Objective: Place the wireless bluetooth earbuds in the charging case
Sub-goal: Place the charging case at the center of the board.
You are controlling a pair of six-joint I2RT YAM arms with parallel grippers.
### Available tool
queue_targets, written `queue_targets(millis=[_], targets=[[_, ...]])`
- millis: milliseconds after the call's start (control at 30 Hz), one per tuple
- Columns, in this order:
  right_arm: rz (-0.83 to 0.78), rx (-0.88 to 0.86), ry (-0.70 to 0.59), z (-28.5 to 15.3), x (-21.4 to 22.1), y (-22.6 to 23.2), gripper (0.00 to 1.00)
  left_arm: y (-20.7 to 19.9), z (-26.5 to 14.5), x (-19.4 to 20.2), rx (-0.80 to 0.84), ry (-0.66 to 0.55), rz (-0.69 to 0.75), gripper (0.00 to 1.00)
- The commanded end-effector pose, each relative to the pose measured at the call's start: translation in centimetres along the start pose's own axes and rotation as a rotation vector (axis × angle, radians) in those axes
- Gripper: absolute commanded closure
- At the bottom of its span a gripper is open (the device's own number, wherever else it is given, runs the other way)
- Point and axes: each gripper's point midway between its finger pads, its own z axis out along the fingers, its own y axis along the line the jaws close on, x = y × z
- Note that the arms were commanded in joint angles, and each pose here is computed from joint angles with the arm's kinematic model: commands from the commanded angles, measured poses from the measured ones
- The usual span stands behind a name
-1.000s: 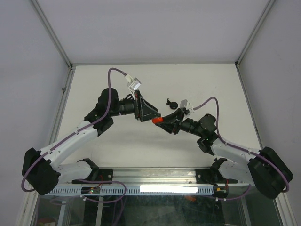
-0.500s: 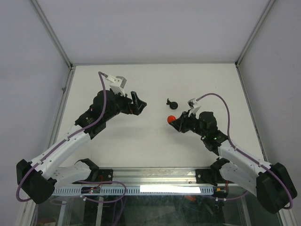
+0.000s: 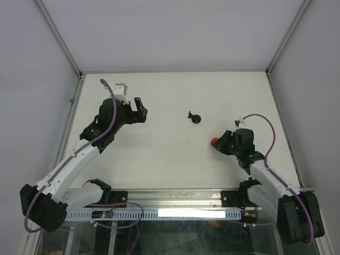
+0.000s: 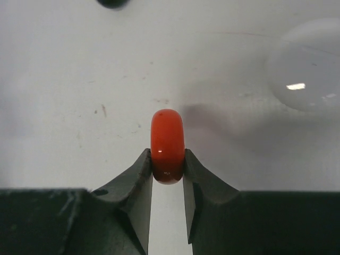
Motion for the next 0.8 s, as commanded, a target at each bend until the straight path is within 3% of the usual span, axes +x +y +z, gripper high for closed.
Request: queue_targets(millis=[0,233,433,567,767], targets=[[0.155,0.102,-0.013,0.1,-0.3,-2.9,0.99,1.7,-0.3,-1.3,-0.046,-0.046,0.008,0.01],[0.269,0.203,-0.055,-0.2,-0.8,-6.5,0.86,3.3,0.5,-0.2,-0.064,-0.012,-0.034,0.01],[0.308,0.258,-0.066,-0.6,-1.3,-7.9,0.63,4.1,0.6,0.2,-0.071,-0.001,-0.061,0.01],[0.289,0.304,-0.076,-1.4,-1.8,-8.3,0.47,4.3,0.7,0.3,-0.073,0.002,-0.072,0.01],[0.221,0.329,-0.102,-2.9,-3.3,-7.9,0.37,5.2,0.5,-0.1,-0.103,-0.014,-0.092,0.01]])
